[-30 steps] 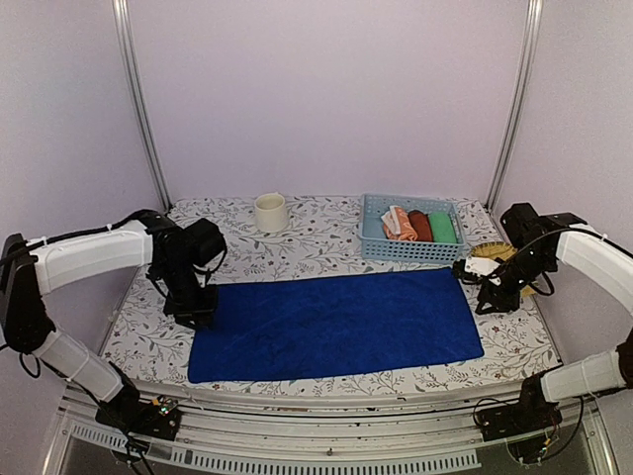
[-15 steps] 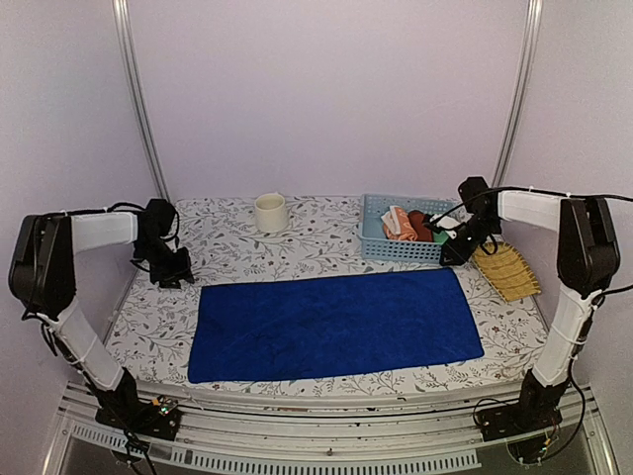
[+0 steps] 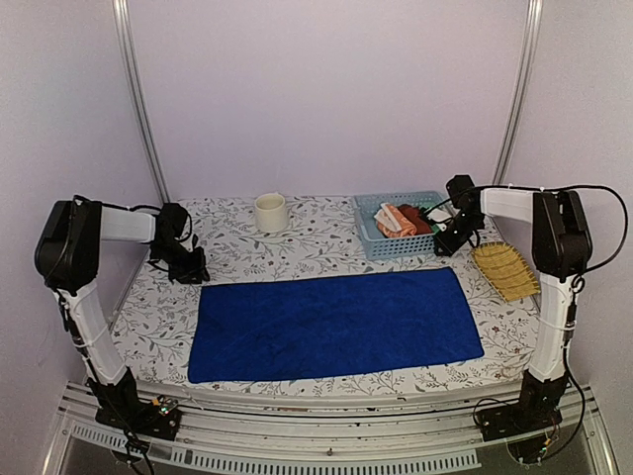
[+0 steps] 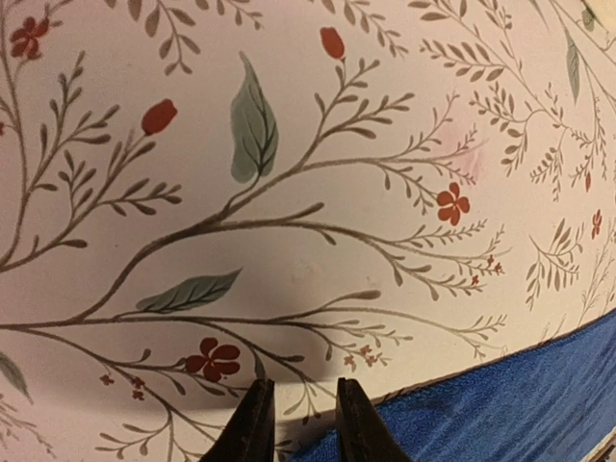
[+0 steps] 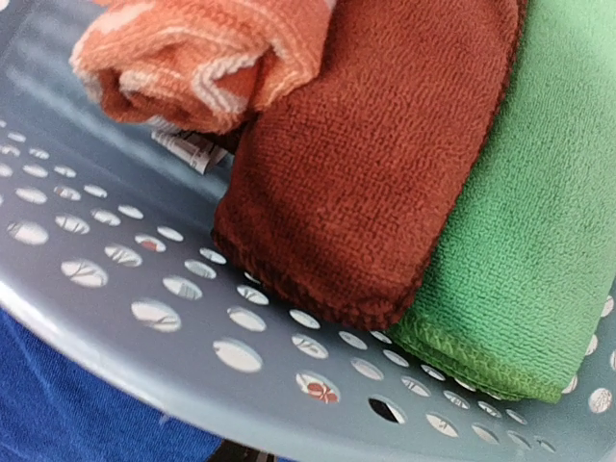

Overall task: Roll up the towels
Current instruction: Move the storage box to the bin, then pick up the towel from the center of the board.

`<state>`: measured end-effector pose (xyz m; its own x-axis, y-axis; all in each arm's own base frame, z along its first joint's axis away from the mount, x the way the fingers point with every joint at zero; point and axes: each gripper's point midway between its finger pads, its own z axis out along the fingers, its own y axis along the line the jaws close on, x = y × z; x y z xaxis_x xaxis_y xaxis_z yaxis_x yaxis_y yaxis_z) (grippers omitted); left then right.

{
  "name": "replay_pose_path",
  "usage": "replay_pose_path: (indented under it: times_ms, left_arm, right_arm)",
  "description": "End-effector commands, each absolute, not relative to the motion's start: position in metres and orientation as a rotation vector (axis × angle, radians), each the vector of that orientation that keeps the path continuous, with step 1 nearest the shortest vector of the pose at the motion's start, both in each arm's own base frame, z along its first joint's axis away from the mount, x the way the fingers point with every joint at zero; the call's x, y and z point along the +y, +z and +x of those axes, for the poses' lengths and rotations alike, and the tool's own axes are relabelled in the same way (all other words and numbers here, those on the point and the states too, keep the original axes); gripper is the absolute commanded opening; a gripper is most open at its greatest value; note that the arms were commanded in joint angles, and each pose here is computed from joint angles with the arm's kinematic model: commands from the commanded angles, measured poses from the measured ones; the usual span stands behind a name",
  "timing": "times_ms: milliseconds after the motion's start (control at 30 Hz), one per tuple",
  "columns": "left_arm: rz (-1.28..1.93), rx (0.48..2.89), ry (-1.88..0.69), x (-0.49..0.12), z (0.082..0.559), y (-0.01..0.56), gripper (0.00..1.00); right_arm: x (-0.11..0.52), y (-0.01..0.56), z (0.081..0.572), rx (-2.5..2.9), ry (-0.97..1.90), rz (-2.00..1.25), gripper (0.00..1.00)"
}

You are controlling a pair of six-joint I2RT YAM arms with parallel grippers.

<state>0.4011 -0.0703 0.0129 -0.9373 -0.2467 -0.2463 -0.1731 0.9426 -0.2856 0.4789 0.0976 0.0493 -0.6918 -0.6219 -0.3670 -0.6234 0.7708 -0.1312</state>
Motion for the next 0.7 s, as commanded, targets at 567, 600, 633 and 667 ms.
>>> replay_pose_path:
  times_ms: [567, 600, 633, 667]
  left_arm:
    - [-0.227, 2.923, -0.462, -0.077, 0.355, -0.003, 0.24]
    - [-0.226, 2.921, -0.466, -0.077, 0.355, -0.003, 0.23]
    - [-0.226, 2.922, -0.466, -0.077, 0.355, -0.003, 0.21]
    - [-0.222, 2.922, -0.463, -0.077, 0.355, -0.003, 0.18]
  right_arm:
    - [0.093, 0.071, 0.449, 2.596, 0.130, -0.836, 0.39]
    - [0.091, 0.070, 0.449, 2.598, 0.131, -0.832, 0.39]
    - [0.091, 0.068, 0.448, 2.603, 0.136, -0.830, 0.39]
    - [0.090, 0.065, 0.448, 2.610, 0.140, -0.826, 0.39]
